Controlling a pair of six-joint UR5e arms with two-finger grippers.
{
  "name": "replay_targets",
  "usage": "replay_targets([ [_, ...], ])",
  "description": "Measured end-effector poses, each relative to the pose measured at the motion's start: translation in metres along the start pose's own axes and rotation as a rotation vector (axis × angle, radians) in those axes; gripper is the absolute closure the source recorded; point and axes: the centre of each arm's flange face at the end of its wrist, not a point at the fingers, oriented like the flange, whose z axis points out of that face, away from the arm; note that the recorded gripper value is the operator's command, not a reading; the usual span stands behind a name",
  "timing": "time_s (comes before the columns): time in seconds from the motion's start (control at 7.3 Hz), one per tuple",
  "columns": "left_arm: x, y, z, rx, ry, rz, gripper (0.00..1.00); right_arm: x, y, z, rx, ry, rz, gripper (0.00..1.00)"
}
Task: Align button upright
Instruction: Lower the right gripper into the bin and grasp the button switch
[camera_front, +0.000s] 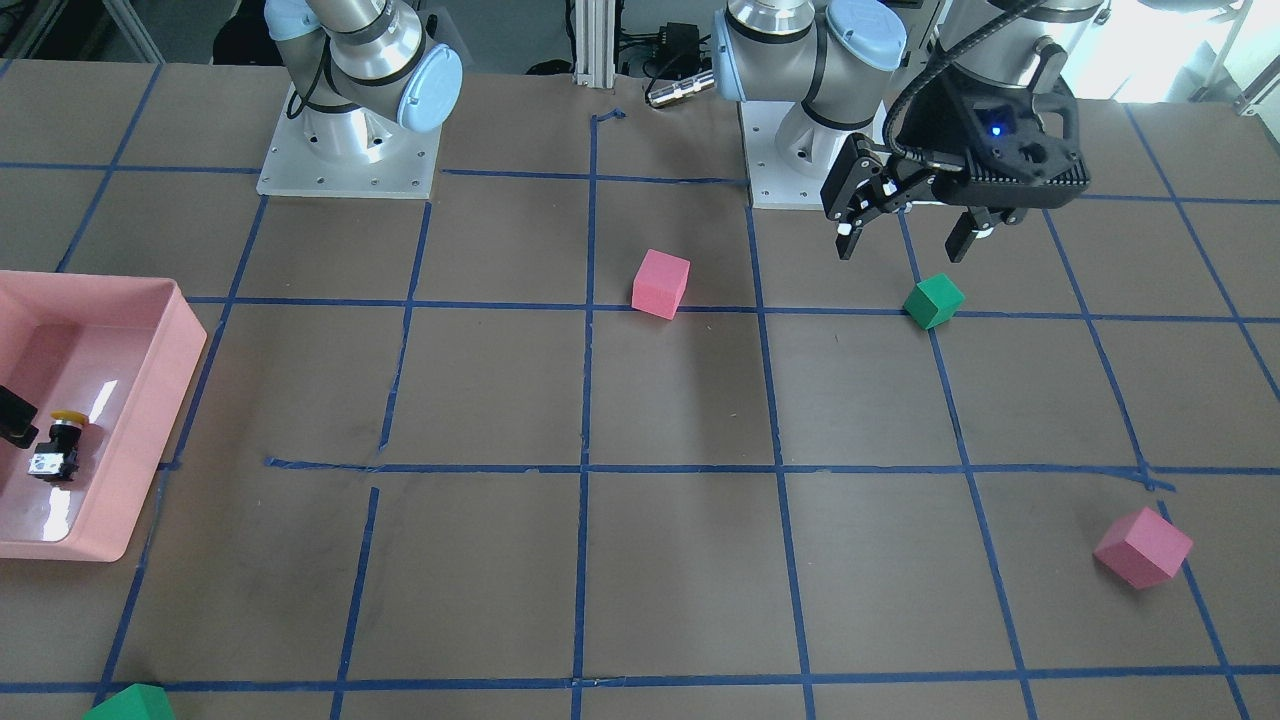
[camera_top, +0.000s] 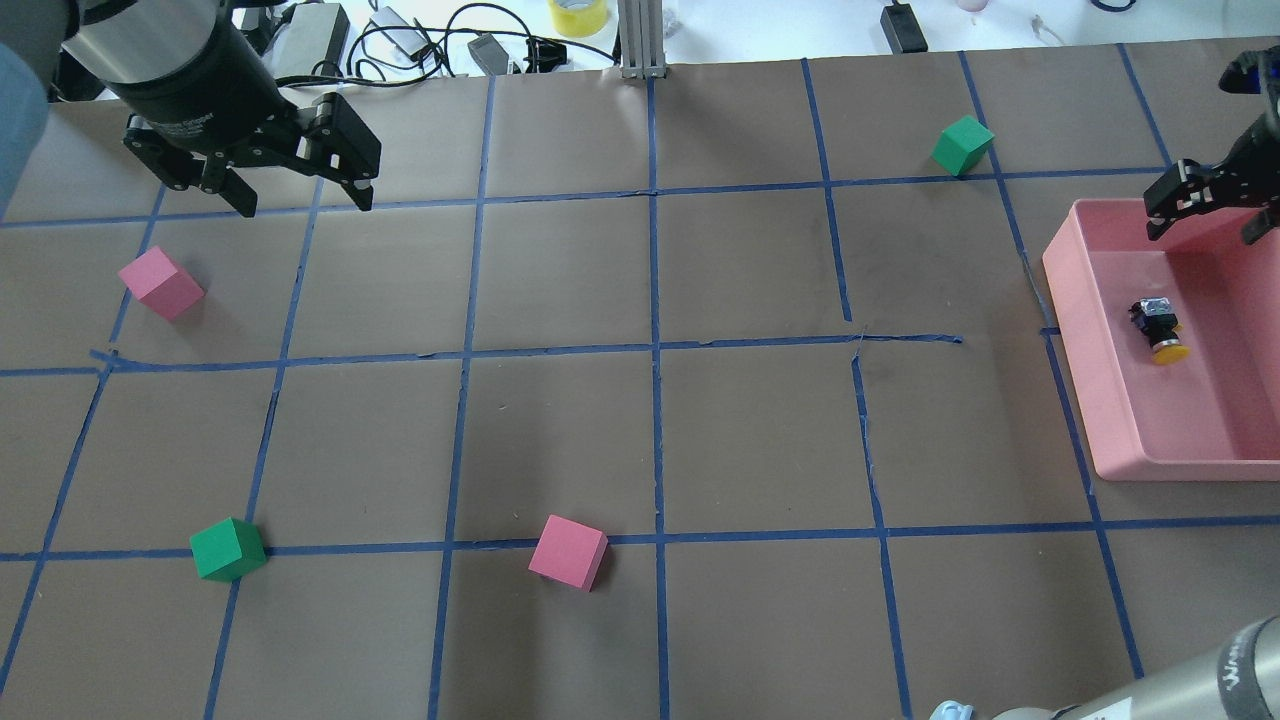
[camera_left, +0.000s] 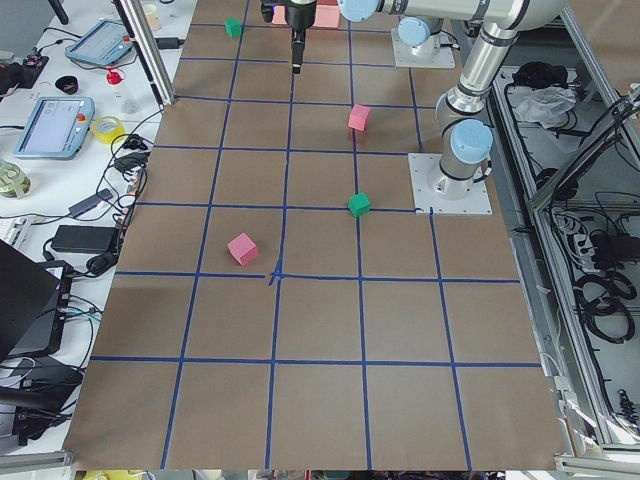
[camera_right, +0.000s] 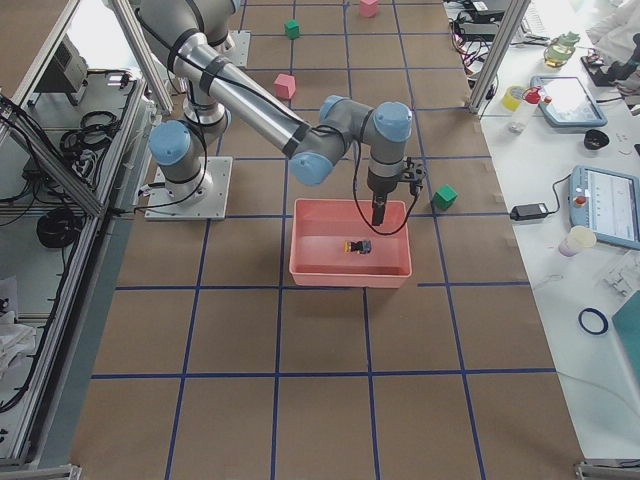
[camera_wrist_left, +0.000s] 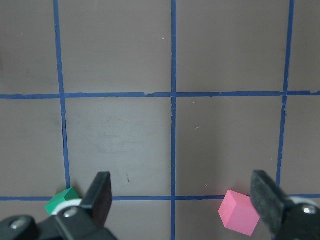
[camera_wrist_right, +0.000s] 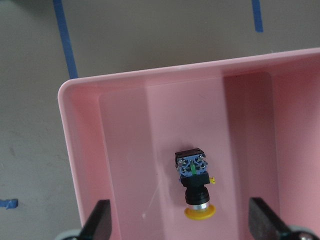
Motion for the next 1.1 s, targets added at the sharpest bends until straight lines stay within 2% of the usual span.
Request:
replay_targets([
  [0.55, 0.000, 0.000, 0.000, 0.000, 0.000, 0.000, 0.00, 0.012, -0.008, 0.052, -0.001, -0.024, -0.103, 0.01],
  [1.1, 0.000, 0.000, 0.000, 0.000, 0.000, -0.001, 0.00, 0.023, -0.010, 0.088, -0.003, -0.054, -0.116, 0.01],
])
